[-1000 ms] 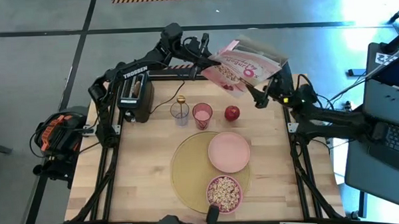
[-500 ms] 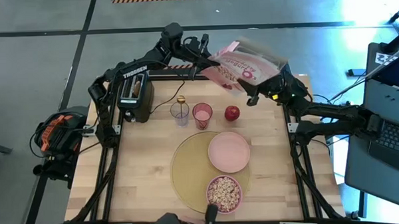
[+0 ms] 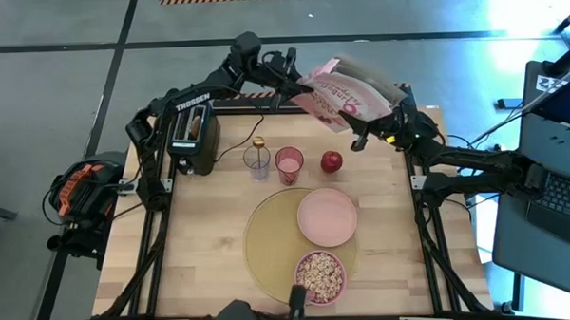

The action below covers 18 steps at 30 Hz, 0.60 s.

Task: Arrange a breakfast setting
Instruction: Pour the cereal from the pink cereal box into the pink bowl

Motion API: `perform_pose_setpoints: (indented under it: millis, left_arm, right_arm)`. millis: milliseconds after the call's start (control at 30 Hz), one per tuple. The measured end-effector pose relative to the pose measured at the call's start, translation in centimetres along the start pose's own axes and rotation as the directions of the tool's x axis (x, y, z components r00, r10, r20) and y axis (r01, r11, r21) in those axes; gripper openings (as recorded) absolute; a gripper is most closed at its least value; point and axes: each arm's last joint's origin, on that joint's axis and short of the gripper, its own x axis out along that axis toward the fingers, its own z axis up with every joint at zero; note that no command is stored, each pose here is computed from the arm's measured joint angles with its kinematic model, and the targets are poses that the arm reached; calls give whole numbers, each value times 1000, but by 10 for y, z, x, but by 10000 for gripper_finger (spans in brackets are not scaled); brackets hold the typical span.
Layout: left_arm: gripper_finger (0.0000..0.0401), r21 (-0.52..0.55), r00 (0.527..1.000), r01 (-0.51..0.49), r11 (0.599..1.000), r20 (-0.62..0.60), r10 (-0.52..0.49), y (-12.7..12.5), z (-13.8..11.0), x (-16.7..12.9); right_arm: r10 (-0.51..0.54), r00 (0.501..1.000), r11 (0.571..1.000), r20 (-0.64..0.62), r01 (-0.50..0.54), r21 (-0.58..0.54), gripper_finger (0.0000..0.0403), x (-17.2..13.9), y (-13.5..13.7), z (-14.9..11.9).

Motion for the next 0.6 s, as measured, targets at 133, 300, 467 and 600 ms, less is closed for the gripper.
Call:
perform_pose_setpoints:
  millis: [133,300,467,600]
  left_arm:
    - [90,-45,999,-33,998,-12,32,7,-3,-8]
    - [156,-95,998,-63,993,-5,63,15,-1,-20]
    - [182,-130,999,-44,991,14,47,17,6,-27]
    - [184,-143,998,-50,988,18,53,16,13,-34]
  right_arm:
    - [-10,999,999,-45,8,-39,114,0,0,-4]
    - [-37,989,998,-145,30,-51,113,-2,-4,-15]
    - [-49,960,998,-274,38,-47,112,-7,-16,-31]
    - [7,956,1000,-292,-15,-27,109,-10,-29,-38]
